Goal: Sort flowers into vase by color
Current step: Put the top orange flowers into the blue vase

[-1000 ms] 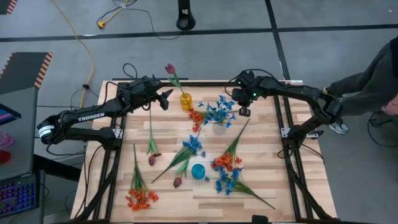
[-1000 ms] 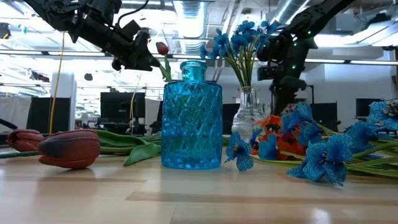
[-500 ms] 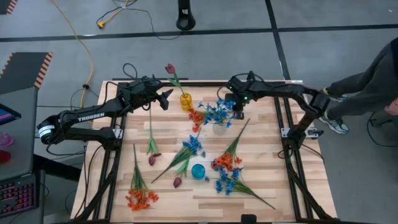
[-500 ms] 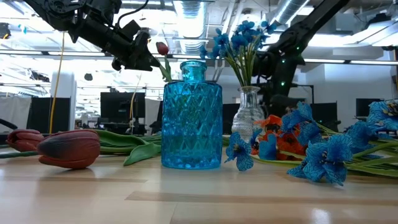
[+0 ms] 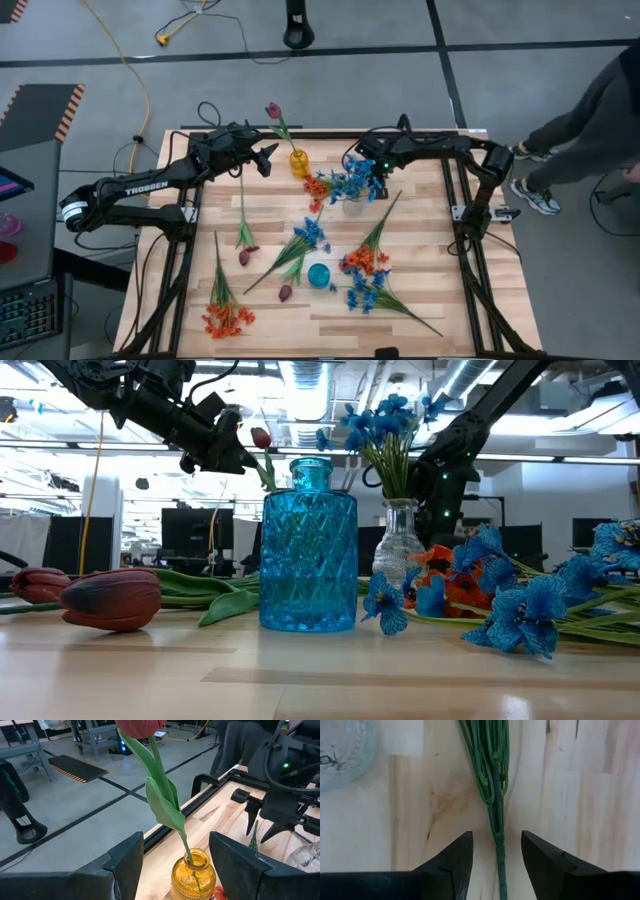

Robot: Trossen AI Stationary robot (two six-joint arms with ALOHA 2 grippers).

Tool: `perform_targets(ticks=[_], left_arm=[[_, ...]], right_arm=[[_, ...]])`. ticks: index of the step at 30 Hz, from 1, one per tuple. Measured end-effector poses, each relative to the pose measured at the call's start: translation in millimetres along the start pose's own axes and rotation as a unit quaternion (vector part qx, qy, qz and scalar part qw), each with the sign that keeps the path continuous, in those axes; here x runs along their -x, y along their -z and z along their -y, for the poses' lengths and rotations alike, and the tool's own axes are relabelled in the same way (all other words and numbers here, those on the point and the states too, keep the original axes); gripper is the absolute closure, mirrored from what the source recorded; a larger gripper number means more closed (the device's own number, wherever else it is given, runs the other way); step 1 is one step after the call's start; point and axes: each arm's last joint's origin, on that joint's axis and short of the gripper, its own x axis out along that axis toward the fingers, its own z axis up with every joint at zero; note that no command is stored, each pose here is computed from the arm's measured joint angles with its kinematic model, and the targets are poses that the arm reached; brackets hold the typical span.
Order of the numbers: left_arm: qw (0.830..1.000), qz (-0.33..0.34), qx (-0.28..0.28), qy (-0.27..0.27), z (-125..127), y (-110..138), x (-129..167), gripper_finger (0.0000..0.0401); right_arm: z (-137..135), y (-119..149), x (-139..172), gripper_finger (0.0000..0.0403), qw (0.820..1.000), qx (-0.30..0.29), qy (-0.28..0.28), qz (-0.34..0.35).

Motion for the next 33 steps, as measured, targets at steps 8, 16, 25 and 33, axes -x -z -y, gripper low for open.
perform_targets(ticks=[8,16,25,33], left_arm=[[1.0,0.0,0.0,0.0,0,0,0,0.0186],[1.0,0.0,0.0,0.0,0,0,0,0.0186],[1.0,0.0,0.0,0.0,0,0,0,0.0186],[1.0,0.0,0.0,0.0,0,0,0,0.0186]], right_arm=[[3,5,1,0.0262,1.0,-0.008,-0.006,-0.009],[3,14,2,0.0348,0.999,-0.021,-0.029,-0.038],[1,16,3,0.0365,0.998,-0.021,-0.036,-0.055],[0,18,6,0.0366,0.996,-0.021,-0.042,-0.073]])
